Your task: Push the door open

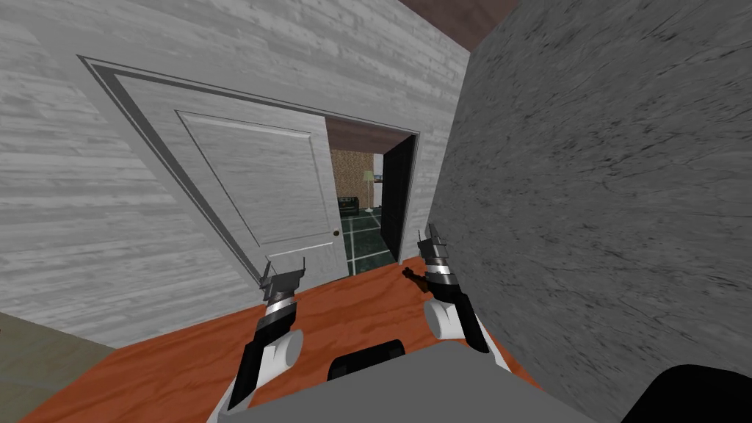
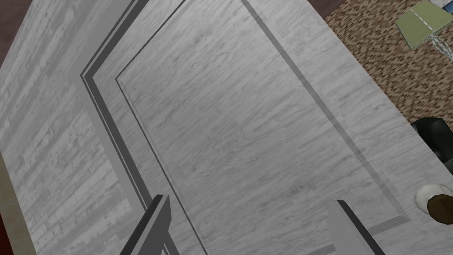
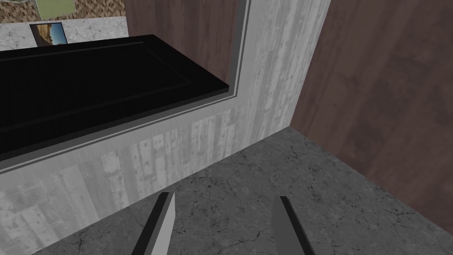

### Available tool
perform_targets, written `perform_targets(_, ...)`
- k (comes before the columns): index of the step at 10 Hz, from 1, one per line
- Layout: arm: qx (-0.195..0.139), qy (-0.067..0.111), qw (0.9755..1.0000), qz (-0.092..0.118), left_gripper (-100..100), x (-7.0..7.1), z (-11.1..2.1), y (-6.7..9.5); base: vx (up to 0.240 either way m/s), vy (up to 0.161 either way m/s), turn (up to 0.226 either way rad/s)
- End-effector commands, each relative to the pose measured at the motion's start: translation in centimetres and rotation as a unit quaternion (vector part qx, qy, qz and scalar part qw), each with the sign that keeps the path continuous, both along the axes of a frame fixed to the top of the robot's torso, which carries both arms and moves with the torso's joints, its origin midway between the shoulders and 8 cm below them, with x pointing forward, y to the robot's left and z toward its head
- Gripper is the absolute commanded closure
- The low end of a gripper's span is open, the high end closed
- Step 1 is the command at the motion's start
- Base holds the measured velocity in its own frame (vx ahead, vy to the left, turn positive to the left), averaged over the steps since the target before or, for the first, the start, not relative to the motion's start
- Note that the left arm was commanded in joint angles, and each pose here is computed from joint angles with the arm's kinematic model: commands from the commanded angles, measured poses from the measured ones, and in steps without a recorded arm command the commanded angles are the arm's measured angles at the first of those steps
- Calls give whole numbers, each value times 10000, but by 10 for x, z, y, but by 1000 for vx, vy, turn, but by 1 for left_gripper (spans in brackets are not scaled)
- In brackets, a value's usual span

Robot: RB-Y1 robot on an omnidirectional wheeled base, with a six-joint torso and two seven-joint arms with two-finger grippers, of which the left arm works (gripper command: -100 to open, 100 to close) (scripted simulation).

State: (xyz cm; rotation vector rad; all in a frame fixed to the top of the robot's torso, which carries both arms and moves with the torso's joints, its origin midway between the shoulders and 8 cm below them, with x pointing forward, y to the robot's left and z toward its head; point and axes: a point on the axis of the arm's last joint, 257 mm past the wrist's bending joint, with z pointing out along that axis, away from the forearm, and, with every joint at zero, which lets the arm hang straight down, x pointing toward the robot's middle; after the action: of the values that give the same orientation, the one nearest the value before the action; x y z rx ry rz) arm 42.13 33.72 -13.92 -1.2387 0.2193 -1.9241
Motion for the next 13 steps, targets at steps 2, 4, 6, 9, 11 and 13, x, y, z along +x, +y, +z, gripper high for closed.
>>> perform_targets(2, -236, 93, 9997, -60, -100, 5, -18, 2, 53, 27, -65)
perform_targets(4, -519, 186, 9984, -120, -100, 11, -37, 6, 77, 45, -139)
perform_targets(6, -804, 266, 9963, -168, -100, 15, -55, 9, 91, 45, -130)
perform_targets(9, -1229, 400, 9914, -213, -100, 21, -84, 13, 93, 46, -139)
perform_targets(11, -1369, 440, 9894, -223, -100, 22, -93, 15, 42, 35, -58)
perform_targets(13, -1644, 515, 9848, -234, -100, 24, -111, 17, 71, 39, -132)
